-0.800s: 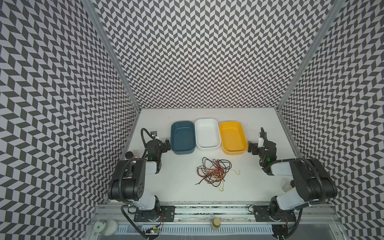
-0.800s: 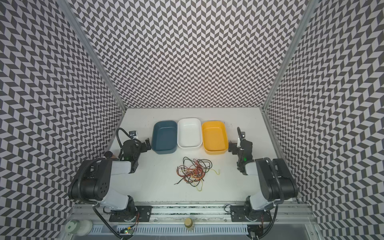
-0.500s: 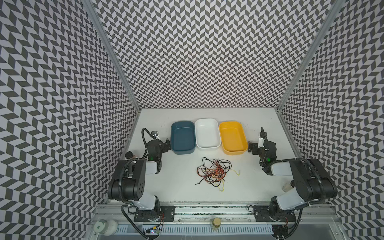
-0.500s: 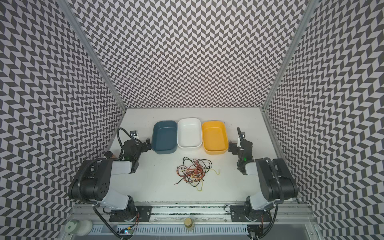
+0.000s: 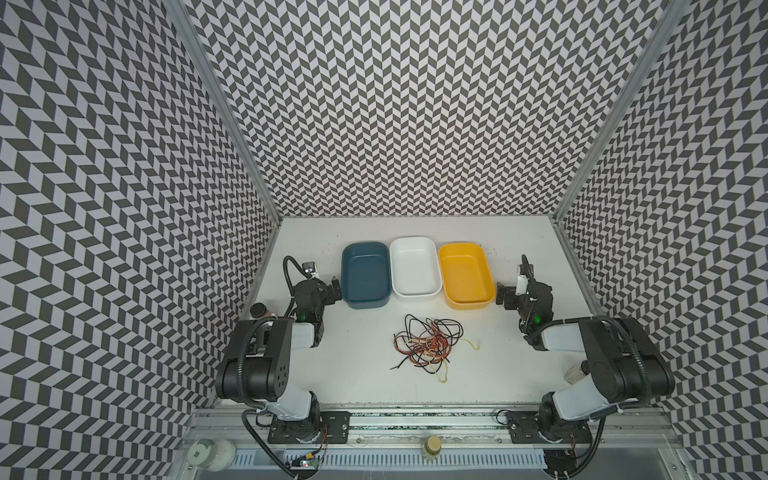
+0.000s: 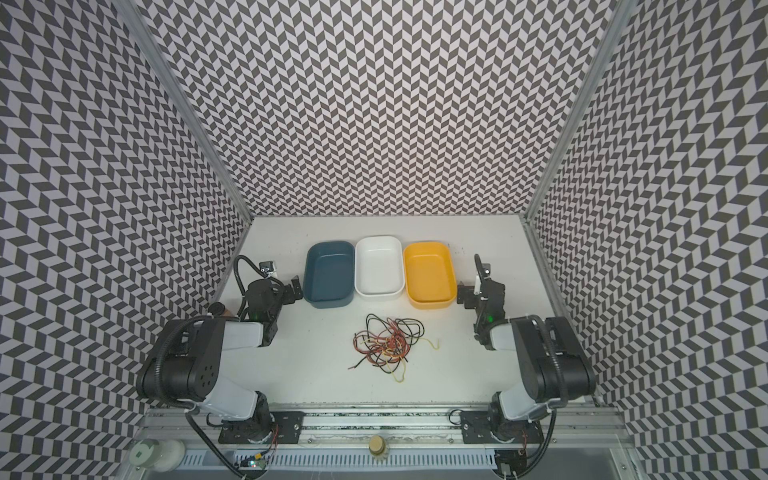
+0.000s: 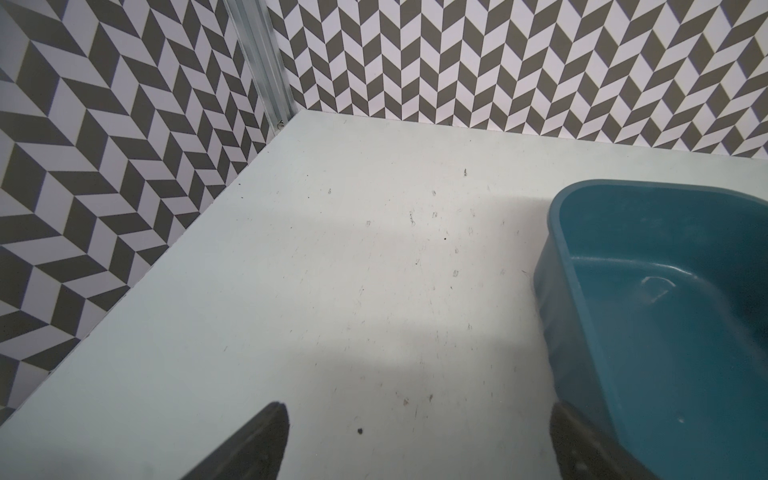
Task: Untangle the cables
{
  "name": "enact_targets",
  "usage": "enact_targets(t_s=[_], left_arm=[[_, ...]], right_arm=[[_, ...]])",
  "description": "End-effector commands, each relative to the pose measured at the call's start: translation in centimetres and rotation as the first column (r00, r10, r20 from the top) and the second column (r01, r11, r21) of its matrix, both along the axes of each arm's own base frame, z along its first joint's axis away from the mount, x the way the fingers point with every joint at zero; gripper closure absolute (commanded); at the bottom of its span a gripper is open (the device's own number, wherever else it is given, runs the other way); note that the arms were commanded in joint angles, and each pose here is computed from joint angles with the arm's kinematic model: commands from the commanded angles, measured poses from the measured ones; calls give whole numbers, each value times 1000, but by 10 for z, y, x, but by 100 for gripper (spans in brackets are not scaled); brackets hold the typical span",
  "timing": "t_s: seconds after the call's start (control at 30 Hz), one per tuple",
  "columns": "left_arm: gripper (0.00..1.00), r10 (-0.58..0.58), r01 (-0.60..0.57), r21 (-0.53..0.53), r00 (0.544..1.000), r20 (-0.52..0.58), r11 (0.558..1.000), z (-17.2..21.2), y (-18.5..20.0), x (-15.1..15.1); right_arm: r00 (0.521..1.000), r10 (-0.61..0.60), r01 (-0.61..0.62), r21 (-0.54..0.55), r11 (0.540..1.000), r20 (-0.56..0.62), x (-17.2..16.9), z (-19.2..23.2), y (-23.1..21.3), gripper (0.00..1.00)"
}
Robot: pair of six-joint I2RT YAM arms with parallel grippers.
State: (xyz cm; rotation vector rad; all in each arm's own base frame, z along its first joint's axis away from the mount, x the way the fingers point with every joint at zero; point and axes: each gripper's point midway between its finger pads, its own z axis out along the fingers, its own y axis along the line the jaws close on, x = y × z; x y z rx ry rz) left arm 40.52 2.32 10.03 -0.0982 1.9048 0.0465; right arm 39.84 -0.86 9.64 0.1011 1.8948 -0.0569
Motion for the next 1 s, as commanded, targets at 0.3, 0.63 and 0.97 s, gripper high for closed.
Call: enact_targets(t_s=[0.3,0.63,0.97], left_arm=[[0,6,-7,10,999,35,1000,9,1,5],[0,-24,25,-26,999,36,999,10,3,6],[0,-24,35,-121,995,94,992,94,-6,-15]], right_arm=[[998,7,-6,-19,1000,56,8,14,2,0],[999,-33,35,54,998,-38,0,81,2,0],[994,-31,-9,357,934,107,-52,189,51,0]])
